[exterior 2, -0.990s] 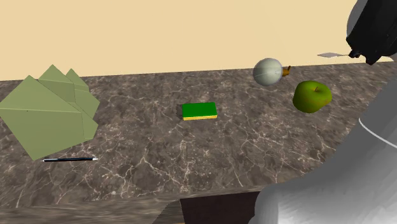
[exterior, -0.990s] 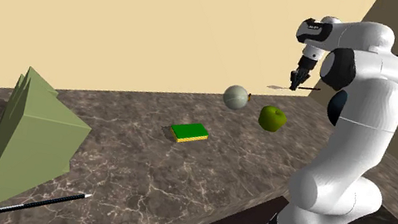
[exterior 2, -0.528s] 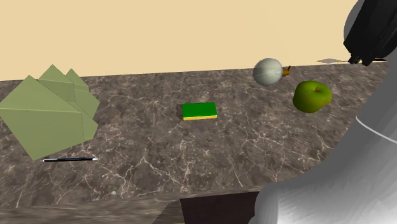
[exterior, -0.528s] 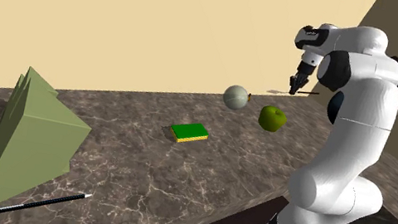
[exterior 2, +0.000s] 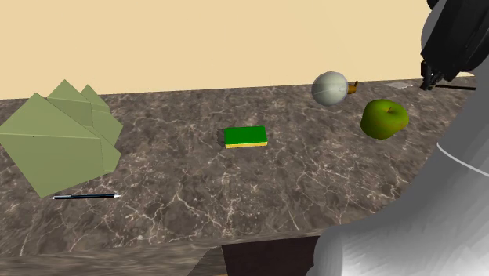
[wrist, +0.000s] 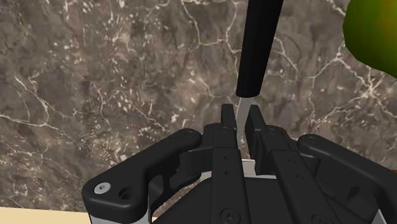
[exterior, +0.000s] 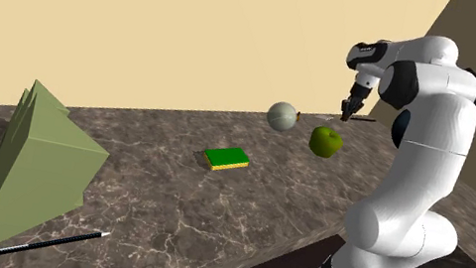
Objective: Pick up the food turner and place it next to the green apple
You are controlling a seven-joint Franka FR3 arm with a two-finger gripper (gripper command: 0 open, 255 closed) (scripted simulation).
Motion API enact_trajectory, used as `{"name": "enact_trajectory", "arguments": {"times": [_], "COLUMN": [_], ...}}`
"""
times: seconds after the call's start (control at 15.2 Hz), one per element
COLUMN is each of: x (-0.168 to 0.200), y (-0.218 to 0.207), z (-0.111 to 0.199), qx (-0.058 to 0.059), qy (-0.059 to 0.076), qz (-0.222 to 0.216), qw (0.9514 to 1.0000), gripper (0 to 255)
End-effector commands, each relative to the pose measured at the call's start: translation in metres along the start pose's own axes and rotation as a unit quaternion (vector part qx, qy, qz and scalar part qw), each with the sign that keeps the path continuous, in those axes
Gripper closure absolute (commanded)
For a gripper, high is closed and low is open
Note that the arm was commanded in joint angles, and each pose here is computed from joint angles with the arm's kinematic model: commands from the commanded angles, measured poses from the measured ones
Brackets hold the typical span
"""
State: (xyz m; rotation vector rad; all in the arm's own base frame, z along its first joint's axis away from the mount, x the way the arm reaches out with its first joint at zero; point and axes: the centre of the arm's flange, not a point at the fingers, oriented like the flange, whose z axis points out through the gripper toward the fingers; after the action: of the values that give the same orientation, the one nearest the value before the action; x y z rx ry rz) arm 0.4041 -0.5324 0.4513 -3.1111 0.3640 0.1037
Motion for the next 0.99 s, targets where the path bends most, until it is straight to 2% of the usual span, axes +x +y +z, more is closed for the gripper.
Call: {"name": "enact_trajectory", "arguments": {"times": [0.0, 0.92], "x": [0.001, 0.006], "y": [0.0, 0.0], "z": [0.01, 0.084], "qx": [0.0, 0.0], "qy": [0.0, 0.0], "qz": [0.0, 0.0], "qw": [1.0, 1.0], "gripper": [255, 255]}}
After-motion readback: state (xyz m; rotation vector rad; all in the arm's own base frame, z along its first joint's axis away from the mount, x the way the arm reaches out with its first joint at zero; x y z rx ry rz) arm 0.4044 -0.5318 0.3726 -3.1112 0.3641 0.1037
